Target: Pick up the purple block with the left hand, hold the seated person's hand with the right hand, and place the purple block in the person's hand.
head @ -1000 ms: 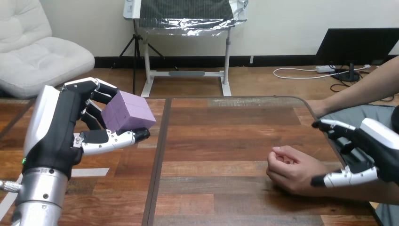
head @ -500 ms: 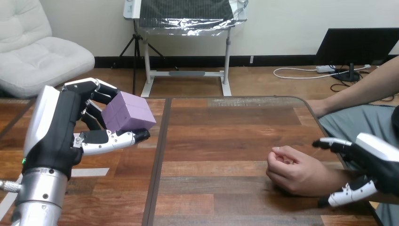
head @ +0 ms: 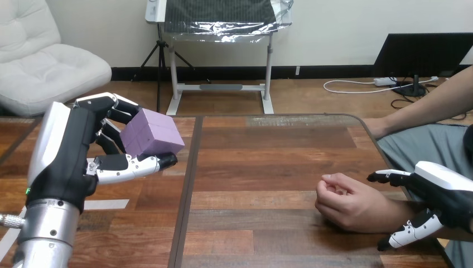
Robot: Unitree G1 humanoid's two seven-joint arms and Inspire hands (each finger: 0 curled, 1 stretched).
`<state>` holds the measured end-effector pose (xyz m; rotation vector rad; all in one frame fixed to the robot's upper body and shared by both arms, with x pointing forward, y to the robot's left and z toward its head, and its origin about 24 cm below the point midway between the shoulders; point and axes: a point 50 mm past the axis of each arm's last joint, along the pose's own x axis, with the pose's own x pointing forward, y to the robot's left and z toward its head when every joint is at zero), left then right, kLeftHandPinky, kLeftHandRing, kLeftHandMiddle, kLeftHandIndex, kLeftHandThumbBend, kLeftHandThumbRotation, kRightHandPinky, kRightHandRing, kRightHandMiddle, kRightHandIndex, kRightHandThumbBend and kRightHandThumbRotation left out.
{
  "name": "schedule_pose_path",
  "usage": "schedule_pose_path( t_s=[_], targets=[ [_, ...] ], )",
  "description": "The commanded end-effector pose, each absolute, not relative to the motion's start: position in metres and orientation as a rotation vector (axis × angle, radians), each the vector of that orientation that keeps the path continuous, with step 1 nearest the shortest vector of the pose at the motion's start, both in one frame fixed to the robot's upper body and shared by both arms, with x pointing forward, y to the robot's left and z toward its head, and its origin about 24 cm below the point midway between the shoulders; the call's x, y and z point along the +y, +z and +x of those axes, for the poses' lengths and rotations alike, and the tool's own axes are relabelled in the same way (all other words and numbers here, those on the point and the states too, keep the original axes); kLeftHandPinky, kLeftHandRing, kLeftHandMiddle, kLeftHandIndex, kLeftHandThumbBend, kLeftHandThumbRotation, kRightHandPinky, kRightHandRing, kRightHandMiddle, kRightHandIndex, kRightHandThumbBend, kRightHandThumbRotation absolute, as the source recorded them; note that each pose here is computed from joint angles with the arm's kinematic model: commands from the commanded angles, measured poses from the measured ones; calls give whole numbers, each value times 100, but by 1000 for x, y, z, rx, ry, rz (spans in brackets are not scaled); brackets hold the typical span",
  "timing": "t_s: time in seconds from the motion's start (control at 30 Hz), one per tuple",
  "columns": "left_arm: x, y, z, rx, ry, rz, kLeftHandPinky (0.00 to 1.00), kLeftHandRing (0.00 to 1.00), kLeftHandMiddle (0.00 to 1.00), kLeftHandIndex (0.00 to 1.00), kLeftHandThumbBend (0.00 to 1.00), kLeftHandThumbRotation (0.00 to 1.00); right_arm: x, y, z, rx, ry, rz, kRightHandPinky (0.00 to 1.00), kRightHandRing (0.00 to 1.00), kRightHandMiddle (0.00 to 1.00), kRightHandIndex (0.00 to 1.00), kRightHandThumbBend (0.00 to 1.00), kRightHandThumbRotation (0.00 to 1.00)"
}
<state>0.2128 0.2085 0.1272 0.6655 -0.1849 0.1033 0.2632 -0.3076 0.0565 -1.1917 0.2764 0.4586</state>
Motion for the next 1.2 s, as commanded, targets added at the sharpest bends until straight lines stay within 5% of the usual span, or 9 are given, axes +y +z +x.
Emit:
schedule_pose_path(
  t_s=[0.0, 0.43, 1.17],
  targets=[
    [208, 134, 216, -230, 110, 667, 29, 35, 41, 42, 62, 0, -311, 75, 277, 261, 444, -1233, 93, 91, 91, 90, 100, 18],
    [209, 134, 216, -236, 106, 666, 28, 35, 40, 42, 62, 0, -309, 66, 277, 336, 445, -1215, 77, 90, 90, 89, 100, 11],
    [209, 136, 217, -244, 92, 665, 28, 34, 40, 42, 61, 0, -309, 53, 278, 389, 407, -1231, 69, 86, 88, 86, 96, 10]
  ],
)
